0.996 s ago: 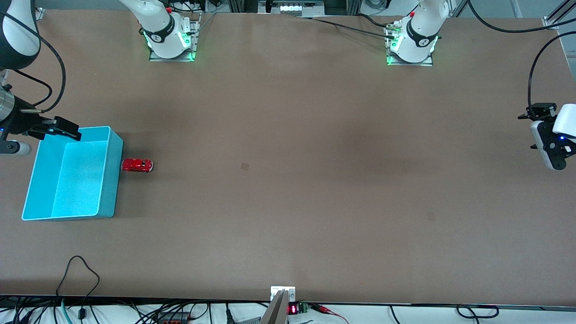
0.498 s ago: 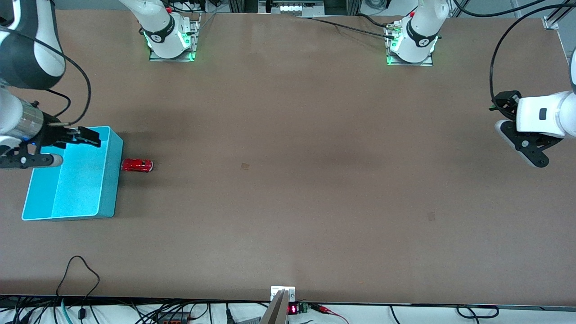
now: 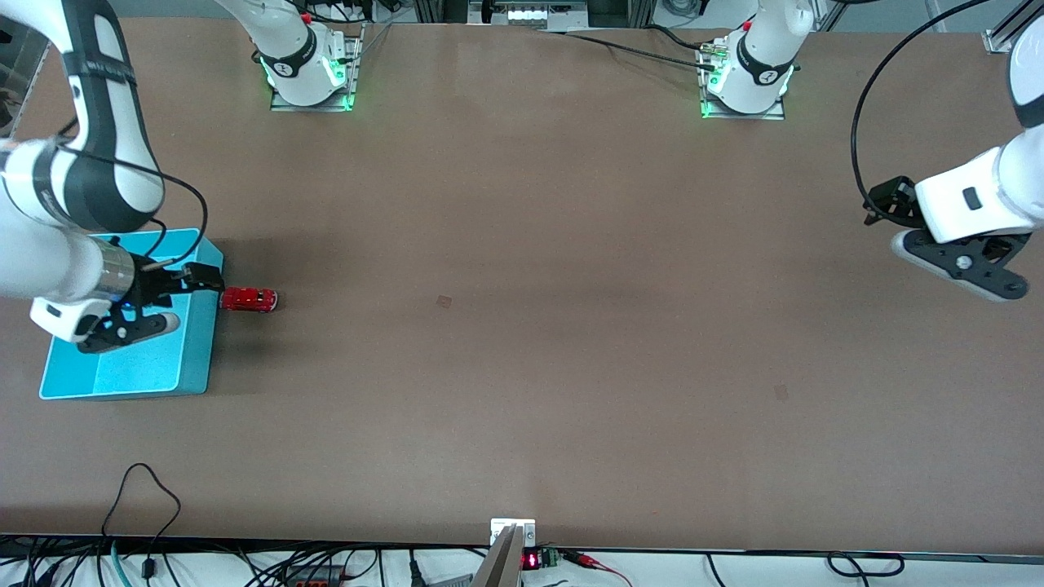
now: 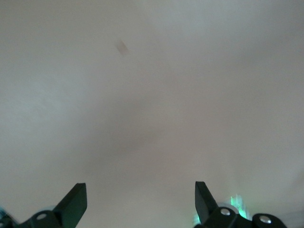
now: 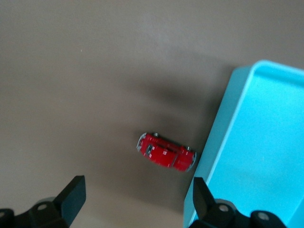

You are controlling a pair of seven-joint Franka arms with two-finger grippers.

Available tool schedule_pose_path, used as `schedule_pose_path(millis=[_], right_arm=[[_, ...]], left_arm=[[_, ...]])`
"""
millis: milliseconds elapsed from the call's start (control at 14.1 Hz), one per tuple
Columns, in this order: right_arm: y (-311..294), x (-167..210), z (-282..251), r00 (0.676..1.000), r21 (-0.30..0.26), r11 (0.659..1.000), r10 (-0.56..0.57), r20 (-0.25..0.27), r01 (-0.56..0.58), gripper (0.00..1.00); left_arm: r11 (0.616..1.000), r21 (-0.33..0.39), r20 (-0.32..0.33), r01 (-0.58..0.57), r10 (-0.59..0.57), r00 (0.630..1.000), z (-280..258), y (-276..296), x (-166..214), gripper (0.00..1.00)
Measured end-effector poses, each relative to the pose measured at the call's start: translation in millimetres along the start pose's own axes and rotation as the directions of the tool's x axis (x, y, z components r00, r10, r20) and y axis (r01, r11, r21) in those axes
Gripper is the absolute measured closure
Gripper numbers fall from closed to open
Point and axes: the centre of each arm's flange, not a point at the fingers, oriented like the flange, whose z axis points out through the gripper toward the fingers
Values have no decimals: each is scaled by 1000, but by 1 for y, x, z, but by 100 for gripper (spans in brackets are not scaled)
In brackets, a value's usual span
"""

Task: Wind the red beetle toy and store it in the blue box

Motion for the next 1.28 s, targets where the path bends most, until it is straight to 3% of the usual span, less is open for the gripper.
schedule_pose_path(millis=[142,285,356,569,854,1281], right_arm=[[8,9,26,993,-12,993,-121,-8,121,0],[17,3,51,957,5,957,-291,18,291,0],[20,1,62,922,8,922,-388,20,388,0],[21,-3,93,766,3,766,-642,16,642,0],[16,-10,112,597,29,598,-802,24,801,0],[8,-34,165,462,1,462,-886,22,887,0]], left_arm=[[980,-41,-94,195,-198,976,1,4,-22,0],[945,-62,-113,322,-327,938,0,6,-40,0],[934,-66,-113,350,-356,928,0,8,-45,0],[925,-70,-100,375,-380,919,4,9,-49,0],[917,-71,-44,393,-397,917,12,7,-54,0],[915,-72,-17,396,-399,917,27,1,-39,0]])
